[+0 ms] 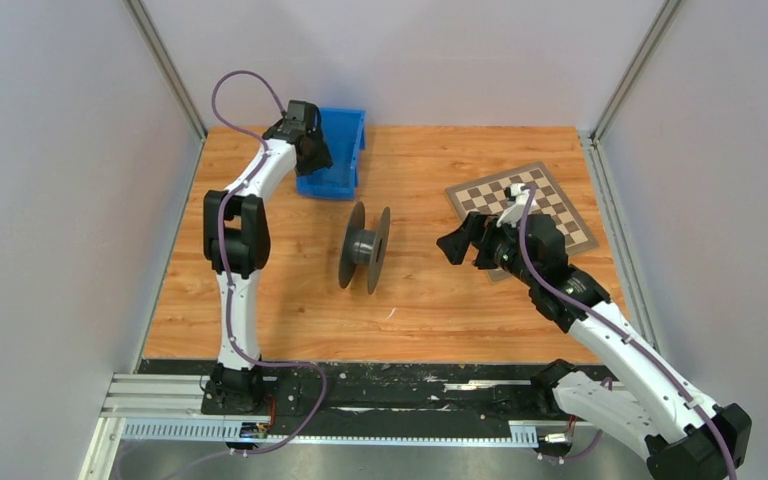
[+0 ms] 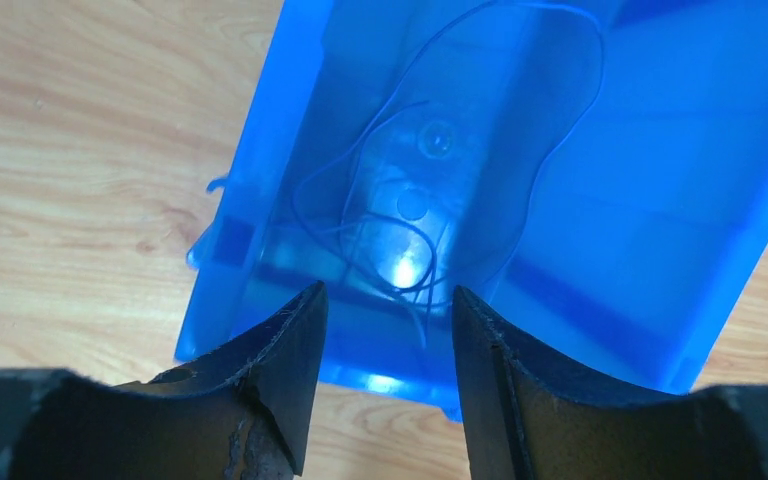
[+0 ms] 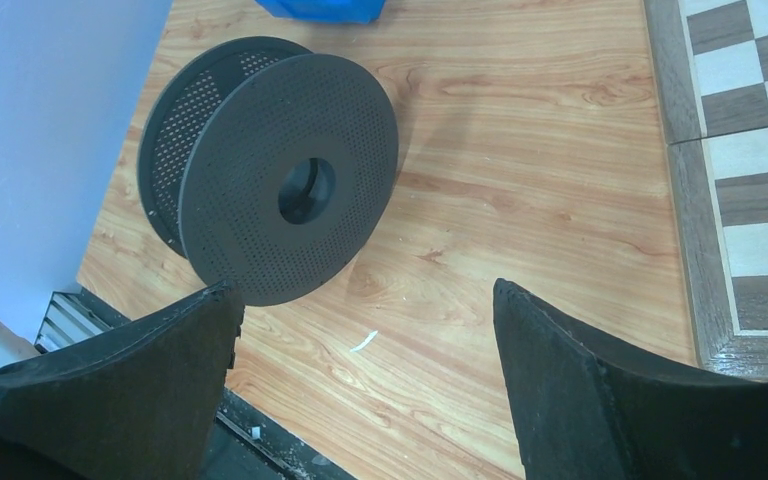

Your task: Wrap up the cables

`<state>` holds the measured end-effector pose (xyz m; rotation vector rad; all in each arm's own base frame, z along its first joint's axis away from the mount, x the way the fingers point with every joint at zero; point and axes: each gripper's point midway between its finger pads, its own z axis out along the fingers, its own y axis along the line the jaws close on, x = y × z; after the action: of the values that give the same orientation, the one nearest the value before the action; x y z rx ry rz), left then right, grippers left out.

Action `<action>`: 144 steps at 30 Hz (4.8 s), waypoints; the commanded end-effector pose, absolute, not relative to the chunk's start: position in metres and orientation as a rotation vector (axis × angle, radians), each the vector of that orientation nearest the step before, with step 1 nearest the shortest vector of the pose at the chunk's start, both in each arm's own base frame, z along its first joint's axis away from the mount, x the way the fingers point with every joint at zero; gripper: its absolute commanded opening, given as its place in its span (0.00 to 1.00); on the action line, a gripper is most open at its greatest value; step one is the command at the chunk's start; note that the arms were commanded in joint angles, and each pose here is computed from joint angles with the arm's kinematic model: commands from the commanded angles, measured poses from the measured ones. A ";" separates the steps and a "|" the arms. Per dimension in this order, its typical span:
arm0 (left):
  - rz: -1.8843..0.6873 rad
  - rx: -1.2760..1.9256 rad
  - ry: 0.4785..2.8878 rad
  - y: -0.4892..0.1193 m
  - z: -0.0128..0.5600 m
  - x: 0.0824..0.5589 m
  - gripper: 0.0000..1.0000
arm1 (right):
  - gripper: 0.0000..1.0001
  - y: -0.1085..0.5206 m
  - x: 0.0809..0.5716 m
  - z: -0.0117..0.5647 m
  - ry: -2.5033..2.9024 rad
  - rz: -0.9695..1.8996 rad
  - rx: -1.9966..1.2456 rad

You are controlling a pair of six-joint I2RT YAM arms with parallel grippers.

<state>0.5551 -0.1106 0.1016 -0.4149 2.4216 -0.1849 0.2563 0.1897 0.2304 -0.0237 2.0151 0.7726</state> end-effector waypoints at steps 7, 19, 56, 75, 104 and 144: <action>-0.262 -0.464 2.376 -0.112 0.082 0.587 0.45 | 0.94 0.199 0.268 0.247 1.962 0.795 -0.053; -0.568 -0.249 2.126 -0.146 0.234 0.571 0.00 | 0.93 0.195 0.264 0.270 1.894 0.803 -0.055; -1.553 0.830 1.764 -0.312 0.440 0.290 0.00 | 0.93 0.215 0.245 0.430 1.172 0.747 -0.556; -1.481 1.011 1.995 -0.307 0.346 0.248 0.00 | 0.95 0.256 0.296 0.333 1.356 0.766 -0.656; -0.703 0.424 2.497 -0.199 0.271 0.230 0.72 | 0.00 0.222 0.338 0.286 1.600 0.691 -0.293; -0.042 0.734 2.291 -0.230 0.253 0.303 0.00 | 0.00 0.140 0.298 0.344 1.525 0.387 -0.199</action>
<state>0.2421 -0.2154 0.2341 0.6397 2.5050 -0.1567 0.3039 0.1604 0.3181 -0.2389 1.5817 0.4639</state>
